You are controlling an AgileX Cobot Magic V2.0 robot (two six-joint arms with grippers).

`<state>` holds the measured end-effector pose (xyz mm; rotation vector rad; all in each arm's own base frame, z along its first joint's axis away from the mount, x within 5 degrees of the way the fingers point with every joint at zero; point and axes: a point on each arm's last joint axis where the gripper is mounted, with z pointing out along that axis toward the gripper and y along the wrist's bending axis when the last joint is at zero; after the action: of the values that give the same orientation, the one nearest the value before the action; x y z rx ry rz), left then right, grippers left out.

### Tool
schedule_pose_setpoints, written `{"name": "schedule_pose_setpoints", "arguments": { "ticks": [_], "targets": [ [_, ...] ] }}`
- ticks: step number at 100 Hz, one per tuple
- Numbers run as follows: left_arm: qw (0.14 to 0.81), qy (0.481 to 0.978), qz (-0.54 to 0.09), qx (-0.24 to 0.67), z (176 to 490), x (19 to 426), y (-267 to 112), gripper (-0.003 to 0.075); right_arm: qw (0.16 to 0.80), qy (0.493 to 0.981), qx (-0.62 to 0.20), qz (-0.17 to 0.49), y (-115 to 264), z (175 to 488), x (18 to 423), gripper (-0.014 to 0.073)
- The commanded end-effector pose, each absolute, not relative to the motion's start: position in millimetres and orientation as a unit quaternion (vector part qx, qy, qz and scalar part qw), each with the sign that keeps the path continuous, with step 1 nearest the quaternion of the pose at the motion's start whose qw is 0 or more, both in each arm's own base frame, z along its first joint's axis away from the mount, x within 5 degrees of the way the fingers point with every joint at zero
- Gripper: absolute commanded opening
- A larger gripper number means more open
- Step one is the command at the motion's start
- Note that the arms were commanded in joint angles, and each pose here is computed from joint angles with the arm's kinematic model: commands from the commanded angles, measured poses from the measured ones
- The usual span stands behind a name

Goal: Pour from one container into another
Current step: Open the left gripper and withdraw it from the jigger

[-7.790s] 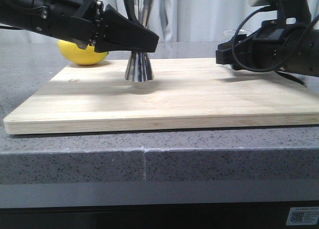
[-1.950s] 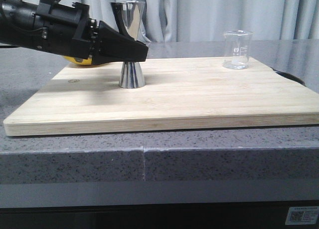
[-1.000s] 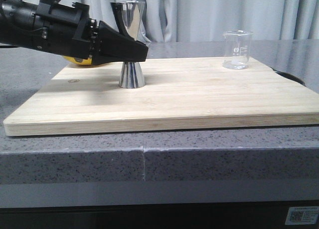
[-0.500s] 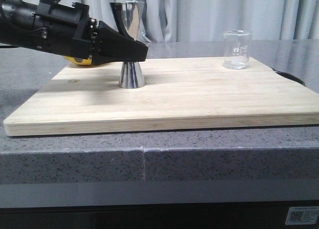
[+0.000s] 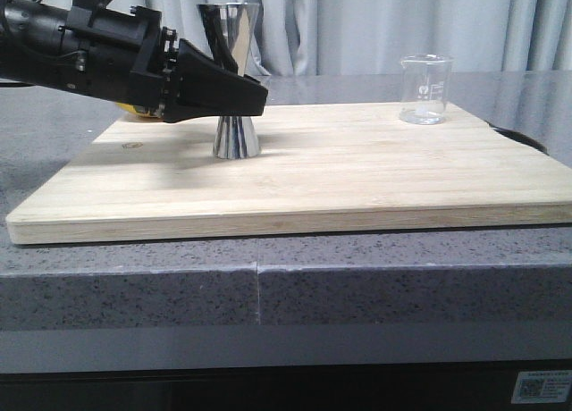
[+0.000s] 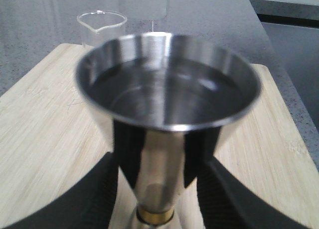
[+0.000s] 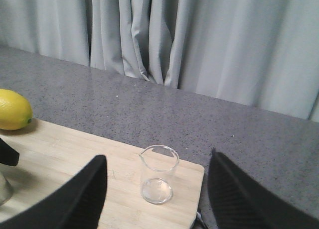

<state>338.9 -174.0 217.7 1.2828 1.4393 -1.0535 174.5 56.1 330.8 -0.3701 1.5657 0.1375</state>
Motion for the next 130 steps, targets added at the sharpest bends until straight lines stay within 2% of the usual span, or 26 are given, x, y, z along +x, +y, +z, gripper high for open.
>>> {"name": "schedule_pose_setpoints", "arguments": {
  "ticks": [1,28,66,85,130],
  "targets": [
    [0.487,0.539,-0.458,0.512,248,335,-174,0.0371,0.731,0.661,-0.158,0.069,56,349,172,0.04],
    [0.482,0.546,-0.464,0.505,248,335,-174,0.0476,0.731,0.661,-0.158,0.069,56,349,172,0.04],
    [0.48,0.543,-0.466,0.507,248,335,-173,0.0477,0.731,0.661,-0.158,0.069,56,349,172,0.04],
    [0.473,0.559,-0.462,0.5,251,337,-161,0.0477,0.731,0.661,-0.158,0.069,56,349,172,0.04],
    [0.478,0.555,-0.444,0.517,280,325,-151,0.0477,0.739,0.651,-0.157,0.071,56,351,172,0.04]
  ]
}}
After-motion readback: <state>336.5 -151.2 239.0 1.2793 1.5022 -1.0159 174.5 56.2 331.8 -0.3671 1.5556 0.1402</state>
